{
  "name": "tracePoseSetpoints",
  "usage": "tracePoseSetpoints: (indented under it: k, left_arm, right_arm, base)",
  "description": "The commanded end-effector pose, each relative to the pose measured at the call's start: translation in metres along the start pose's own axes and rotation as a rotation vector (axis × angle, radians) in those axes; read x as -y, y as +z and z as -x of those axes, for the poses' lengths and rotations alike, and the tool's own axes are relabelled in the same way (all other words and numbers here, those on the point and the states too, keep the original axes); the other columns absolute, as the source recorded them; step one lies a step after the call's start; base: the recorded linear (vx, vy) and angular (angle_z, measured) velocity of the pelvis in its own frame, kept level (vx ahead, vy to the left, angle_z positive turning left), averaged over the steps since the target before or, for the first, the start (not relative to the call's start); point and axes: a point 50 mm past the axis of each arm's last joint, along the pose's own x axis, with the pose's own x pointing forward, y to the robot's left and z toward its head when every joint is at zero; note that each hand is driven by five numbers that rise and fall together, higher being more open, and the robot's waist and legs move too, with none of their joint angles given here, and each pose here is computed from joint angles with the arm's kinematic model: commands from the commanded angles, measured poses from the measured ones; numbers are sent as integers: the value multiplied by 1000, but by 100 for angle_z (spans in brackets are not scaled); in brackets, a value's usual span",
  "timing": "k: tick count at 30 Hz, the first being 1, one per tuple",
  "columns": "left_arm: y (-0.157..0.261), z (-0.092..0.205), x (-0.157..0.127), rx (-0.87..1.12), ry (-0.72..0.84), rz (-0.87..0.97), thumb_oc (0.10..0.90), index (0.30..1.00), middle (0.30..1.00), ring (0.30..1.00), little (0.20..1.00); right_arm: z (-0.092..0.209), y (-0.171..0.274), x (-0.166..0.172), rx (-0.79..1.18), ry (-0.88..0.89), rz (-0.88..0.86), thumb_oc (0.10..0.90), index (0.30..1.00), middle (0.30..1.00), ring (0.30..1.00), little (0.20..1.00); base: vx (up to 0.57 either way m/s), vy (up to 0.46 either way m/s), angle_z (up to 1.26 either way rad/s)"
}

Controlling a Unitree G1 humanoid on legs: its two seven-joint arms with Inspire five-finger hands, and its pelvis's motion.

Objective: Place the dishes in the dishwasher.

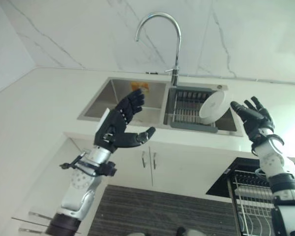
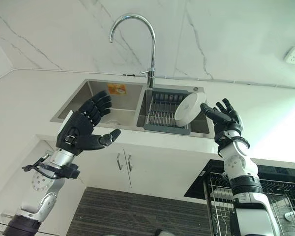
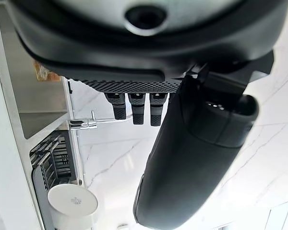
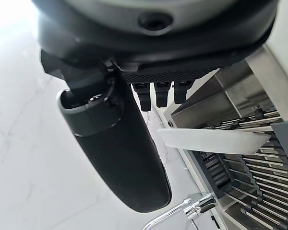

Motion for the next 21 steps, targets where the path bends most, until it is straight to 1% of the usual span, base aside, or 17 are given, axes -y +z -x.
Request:
tracePoseSetpoints:
  k: [1, 7, 15, 21]
  left_arm:
    - [41, -18, 4, 232, -54, -6, 800, 900, 900, 900, 900]
    - [42, -18, 3, 231, -58, -4, 800, 900, 900, 900, 900]
    - [41, -17, 2, 219, -53, -11, 800, 900, 900, 900, 900]
    - [42, -19, 2, 218, -54, -13, 800, 900, 900, 900, 900]
  right_arm:
    - [-13, 71, -36, 203, 125, -35, 800, 900, 900, 900, 900]
    - [-17, 68, -36, 149, 131, 2, 800, 900, 900, 900, 900]
    - [-22, 67, -29, 88, 99, -33, 800, 900, 900, 900, 900]
    - [-24, 65, -30, 62, 97, -16, 800, 900, 900, 900, 900]
  base:
    - [0, 0, 0]
    - [0, 0, 0]
    - [0, 0, 0]
    - [-1, 6, 2]
